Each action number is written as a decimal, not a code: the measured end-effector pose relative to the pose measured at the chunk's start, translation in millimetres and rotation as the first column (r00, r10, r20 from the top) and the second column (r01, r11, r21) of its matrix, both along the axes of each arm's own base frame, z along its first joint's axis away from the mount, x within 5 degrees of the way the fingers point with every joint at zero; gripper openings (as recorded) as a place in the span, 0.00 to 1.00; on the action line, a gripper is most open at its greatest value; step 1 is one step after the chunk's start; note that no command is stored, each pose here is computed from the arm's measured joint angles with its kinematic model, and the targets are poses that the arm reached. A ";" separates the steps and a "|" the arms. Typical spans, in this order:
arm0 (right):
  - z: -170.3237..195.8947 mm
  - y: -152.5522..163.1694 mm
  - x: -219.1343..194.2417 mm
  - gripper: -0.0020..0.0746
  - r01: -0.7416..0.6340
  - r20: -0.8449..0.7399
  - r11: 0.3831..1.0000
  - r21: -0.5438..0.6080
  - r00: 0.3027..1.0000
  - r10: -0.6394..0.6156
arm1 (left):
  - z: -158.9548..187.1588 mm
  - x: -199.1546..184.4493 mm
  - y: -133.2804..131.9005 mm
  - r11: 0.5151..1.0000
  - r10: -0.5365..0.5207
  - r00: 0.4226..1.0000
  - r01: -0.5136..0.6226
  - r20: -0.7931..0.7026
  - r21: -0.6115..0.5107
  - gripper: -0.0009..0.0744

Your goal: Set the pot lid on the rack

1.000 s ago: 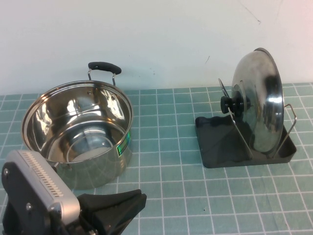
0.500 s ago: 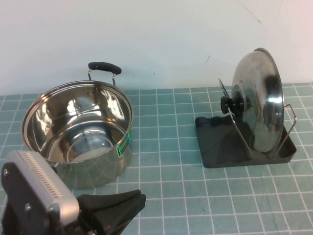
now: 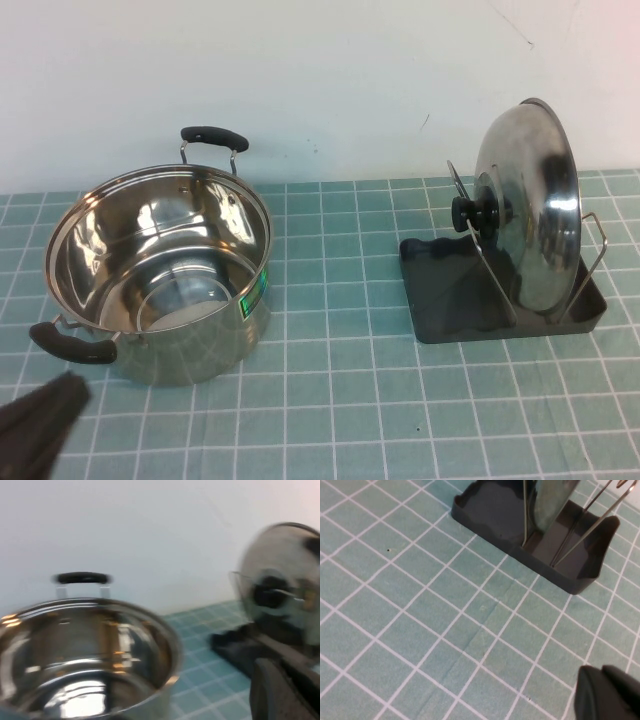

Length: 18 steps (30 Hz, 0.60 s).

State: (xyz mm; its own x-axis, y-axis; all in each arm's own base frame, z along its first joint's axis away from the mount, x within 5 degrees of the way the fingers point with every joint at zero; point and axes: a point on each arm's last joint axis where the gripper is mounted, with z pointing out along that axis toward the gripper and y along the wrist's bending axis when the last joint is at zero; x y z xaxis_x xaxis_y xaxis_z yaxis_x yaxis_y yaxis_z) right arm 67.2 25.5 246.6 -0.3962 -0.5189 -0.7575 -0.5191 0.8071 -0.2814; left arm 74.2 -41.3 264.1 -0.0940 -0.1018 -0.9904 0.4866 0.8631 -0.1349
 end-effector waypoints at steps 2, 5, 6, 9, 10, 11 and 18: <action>0.0 0.0 0.0 0.03 0.000 0.000 1.000 0.000 1.000 0.000 | -7.8 -2.6 9.7 0.997 0.083 0.996 -0.083 0.019 -0.011 0.01; 0.0 0.0 0.0 0.03 0.000 0.000 1.000 0.000 1.000 0.000 | -16.5 -7.0 22.0 0.978 0.205 0.977 -0.204 0.048 -0.030 0.01; 0.0 0.0 0.0 0.03 0.000 0.000 1.000 0.000 1.000 0.000 | -17.7 -8.5 24.9 0.971 0.237 0.970 -0.235 0.060 -0.036 0.01; 0.0 0.0 0.0 0.03 0.000 0.000 1.000 0.000 1.000 0.000 | -16.6 -14.7 33.1 0.941 0.338 0.935 -0.332 0.112 -0.066 0.01; 0.0 0.0 0.0 0.03 0.000 0.000 1.000 0.000 1.000 0.000 | -15.4 -16.5 34.9 0.931 0.366 0.922 -0.359 0.129 -0.073 0.01; 0.0 0.0 0.0 0.03 0.000 0.000 1.000 0.000 1.000 0.000 | -14.8 -17.6 37.2 0.915 0.402 0.905 -0.395 0.139 -0.077 0.01; 0.0 0.0 0.0 0.03 0.000 0.000 1.000 0.000 1.000 0.000 | -14.1 -19.0 39.1 0.893 0.450 0.879 -0.444 0.159 -0.074 0.01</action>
State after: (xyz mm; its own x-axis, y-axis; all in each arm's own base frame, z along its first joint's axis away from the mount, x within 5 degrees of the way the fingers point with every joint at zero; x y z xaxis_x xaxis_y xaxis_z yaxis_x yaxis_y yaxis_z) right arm 67.2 25.5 246.6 -0.3962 -0.5189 -0.7575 -0.5191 0.8071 -0.2814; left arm 55.2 -2.2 250.0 0.1362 -0.1277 -0.9824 0.0683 0.9905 -0.1193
